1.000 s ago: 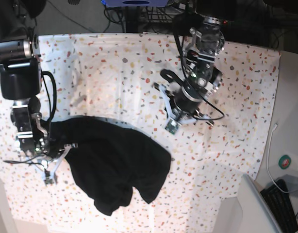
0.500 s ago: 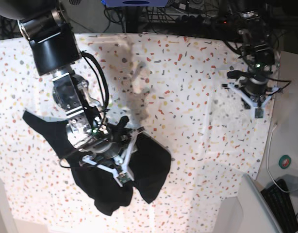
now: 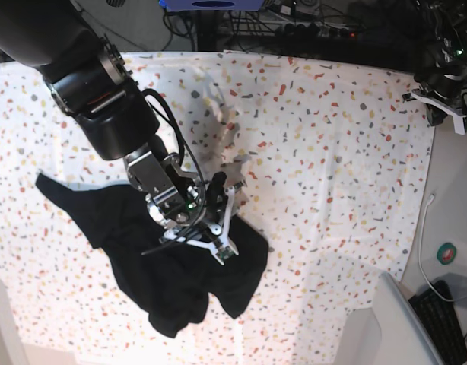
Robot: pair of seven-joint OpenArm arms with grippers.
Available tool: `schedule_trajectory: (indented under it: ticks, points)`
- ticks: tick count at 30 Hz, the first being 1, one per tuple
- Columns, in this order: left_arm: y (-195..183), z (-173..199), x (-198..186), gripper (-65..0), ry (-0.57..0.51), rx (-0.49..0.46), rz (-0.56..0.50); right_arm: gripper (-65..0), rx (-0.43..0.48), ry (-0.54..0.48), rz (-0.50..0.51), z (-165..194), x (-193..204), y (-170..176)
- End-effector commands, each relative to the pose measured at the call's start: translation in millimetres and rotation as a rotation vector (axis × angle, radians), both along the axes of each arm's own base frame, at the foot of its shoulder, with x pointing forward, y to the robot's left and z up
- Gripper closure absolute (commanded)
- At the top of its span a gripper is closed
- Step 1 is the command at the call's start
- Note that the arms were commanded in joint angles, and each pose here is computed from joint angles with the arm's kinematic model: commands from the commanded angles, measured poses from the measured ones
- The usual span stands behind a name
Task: Layout the t-shirt on the table in an organized manner, then fold the t-shirt properly
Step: 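Grasp the shirt with the right gripper and pull it flat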
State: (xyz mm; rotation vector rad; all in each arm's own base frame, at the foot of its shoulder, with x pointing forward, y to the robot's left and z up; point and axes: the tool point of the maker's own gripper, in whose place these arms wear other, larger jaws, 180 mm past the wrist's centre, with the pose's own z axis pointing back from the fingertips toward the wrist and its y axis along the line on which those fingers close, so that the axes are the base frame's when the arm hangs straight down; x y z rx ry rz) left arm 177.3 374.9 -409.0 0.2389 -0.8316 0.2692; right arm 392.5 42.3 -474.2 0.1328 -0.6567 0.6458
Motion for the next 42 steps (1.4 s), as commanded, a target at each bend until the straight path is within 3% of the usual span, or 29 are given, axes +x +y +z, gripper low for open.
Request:
schedule_trajectory:
  ticks: [1,3,10,16,17,21,23,25,27,32,37,39,42]
  points:
    - [5,13,8,0.0,-0.039,0.025,-0.009,-14.6,0.028,-0.04,0.022,15,7,15]
    - [5,13,10,0.0,-0.044,0.025,-0.008,0.0,0.012,-0.008,0.061,4,-14,22]
    - [0,16,23,0.0,-0.065,0.018,-0.023,0.0,-0.011,0.045,0.08,-16,-72,0]
    - [-1,17,24,0.0,-0.069,0.018,-0.024,0.0,0.076,-0.107,0.105,40,-70,11]
    - [-1,17,24,0.0,-0.069,0.018,-0.024,-5.3,0.076,-0.119,0.104,44,-65,12]
    - [1,17,23,0.0,-0.068,0.021,-0.021,-48.2,0.078,-0.171,0.087,65,-42,16]
    - [4,18,21,0.0,-0.065,0.025,-0.017,-57.6,0.04,-0.212,0.047,71,-28,7]
    - [4,17,19,0.0,-0.061,0.026,-0.017,-61.2,-0.01,-0.253,-0.001,76,-12,-6]
    - [4,17,19,0.0,-0.061,0.026,-0.017,-61.4,-0.064,-0.265,-0.024,71,1,-18]
    - [2,16,20,0.0,-0.061,0.023,-0.022,-61.4,-0.139,-0.181,-0.051,44,29,-30]
    - [0,16,23,0.0,-0.065,0.019,-0.022,-59.7,-0.153,-0.138,-0.041,17,29,-28]
    - [0,16,23,0.0,-0.065,0.019,-0.022,-53.6,-0.144,-0.117,-0.022,10,19,-21]
    - [1,17,23,0.0,-0.065,0.021,-0.023,-33.2,-0.11,-0.045,0.072,-5,-6,-6]
